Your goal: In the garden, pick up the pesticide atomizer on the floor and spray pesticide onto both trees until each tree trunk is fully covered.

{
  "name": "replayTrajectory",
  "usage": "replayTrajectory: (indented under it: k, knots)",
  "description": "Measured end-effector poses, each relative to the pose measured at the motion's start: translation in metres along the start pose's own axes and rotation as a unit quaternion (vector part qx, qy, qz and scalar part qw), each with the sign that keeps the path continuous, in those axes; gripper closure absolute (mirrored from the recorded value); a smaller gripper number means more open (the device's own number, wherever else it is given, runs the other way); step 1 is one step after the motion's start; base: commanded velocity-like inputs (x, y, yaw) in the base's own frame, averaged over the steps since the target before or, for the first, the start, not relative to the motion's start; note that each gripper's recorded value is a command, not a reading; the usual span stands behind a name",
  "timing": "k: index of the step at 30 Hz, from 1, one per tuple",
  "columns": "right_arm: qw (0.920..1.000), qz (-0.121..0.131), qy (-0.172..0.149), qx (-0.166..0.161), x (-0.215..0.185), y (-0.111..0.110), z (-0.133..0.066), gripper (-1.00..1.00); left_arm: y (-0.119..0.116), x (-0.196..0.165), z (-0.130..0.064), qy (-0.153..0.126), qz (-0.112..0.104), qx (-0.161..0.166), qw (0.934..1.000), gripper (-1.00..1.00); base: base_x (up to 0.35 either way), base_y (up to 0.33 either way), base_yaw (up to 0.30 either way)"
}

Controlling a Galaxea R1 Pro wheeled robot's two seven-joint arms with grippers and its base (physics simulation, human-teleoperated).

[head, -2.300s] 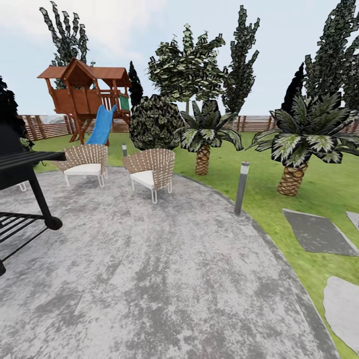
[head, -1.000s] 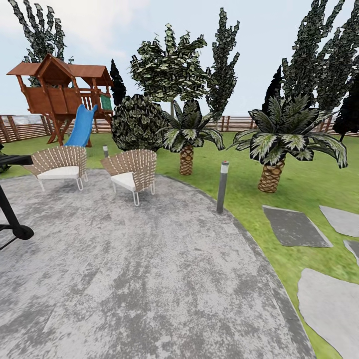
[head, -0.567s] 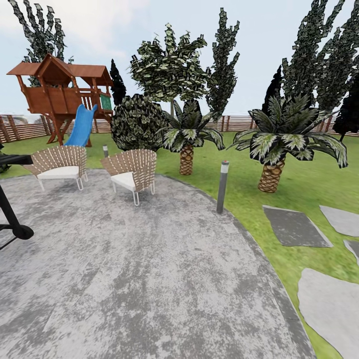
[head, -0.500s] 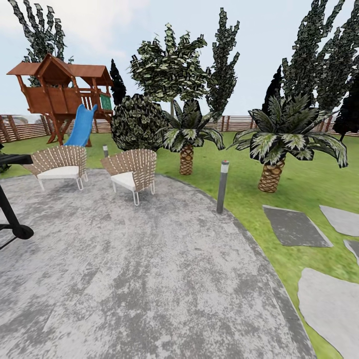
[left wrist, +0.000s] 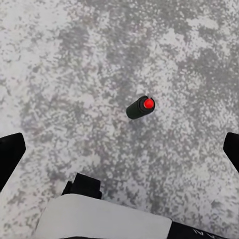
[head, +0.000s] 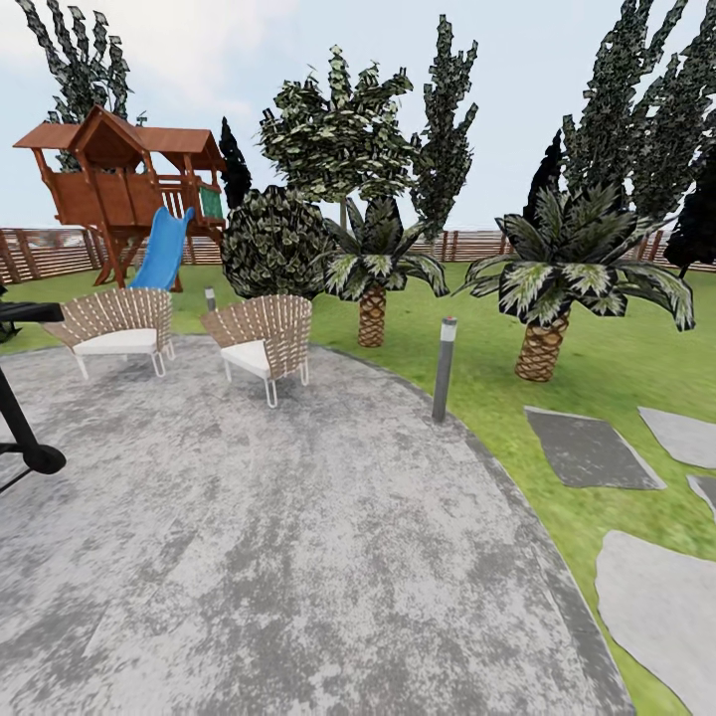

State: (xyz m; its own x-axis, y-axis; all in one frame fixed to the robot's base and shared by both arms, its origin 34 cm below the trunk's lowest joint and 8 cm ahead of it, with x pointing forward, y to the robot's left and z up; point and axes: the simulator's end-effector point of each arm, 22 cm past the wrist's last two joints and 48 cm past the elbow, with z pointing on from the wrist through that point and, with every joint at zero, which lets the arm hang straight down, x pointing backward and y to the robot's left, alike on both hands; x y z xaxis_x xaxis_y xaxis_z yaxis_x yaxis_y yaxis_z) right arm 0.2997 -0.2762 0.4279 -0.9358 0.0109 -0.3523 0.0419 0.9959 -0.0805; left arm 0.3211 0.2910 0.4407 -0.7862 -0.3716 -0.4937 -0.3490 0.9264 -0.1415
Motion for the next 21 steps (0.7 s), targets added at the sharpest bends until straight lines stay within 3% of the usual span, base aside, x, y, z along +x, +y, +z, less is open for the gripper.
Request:
replayTrajectory:
  k: [9, 18, 21]
  knots:
    - [0.9988, 0.007, -0.048, 0.004, -0.042, -0.003, 0.016, -1.0, -0.022, -0.018, 0.031, 0.042, -0.012, 0.018, 0.9989, -1.0, 0.0, 0.0, 0.0]
    - [0.9984, 0.007, -0.056, 0.006, -0.042, -0.006, 0.031, -1.0, -0.036, -0.03, 0.054, 0.065, -0.017, 0.024, 0.9975, -1.0, 0.0, 0.0, 0.0]
    - [0.9984, 0.007, -0.055, 0.013, -0.038, -0.016, 0.036, -1.0, -0.036, -0.029, 0.059, 0.066, -0.017, 0.023, 0.9974, -1.0, 0.0, 0.0, 0.0]
